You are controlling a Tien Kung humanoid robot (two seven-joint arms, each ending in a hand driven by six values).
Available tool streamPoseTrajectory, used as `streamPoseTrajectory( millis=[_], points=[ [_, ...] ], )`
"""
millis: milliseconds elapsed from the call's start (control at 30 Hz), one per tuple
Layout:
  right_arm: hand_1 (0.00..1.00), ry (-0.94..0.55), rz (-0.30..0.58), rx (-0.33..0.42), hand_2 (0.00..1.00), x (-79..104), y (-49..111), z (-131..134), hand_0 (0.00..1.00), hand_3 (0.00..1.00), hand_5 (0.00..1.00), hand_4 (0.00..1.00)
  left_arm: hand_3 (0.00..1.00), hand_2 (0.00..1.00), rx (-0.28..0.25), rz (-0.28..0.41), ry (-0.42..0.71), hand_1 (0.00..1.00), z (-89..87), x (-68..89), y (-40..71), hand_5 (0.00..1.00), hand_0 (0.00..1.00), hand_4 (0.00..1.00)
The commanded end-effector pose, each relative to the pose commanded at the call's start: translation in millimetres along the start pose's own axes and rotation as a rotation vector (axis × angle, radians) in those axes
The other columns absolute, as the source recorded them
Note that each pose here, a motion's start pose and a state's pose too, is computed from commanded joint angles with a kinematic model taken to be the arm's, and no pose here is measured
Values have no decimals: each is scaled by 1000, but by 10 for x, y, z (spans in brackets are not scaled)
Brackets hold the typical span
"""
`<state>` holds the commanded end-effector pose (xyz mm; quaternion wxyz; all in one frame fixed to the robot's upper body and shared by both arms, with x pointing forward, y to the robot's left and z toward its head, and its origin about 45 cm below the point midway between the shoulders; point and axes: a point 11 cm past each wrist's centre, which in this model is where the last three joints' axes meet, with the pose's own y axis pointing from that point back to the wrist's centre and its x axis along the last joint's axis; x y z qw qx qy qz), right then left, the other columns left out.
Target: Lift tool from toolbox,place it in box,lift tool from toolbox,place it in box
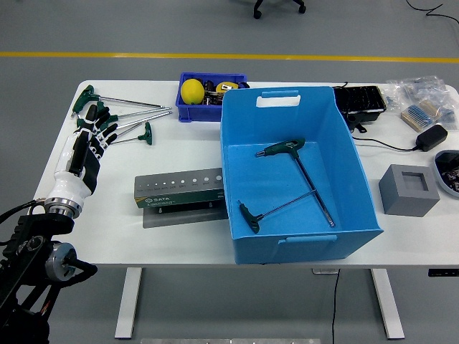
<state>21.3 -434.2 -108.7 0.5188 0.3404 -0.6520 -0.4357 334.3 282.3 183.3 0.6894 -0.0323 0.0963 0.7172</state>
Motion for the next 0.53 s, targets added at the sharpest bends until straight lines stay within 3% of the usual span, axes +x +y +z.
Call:
streamPoseTrajectory(
  millis=[533],
  points=[
    [674, -18, 2, 9, 765, 5, 2, -40, 719, 722, 871, 910, 830, 926, -10, 18, 2, 846, 26, 46, -6, 862, 863, 998]
  ],
)
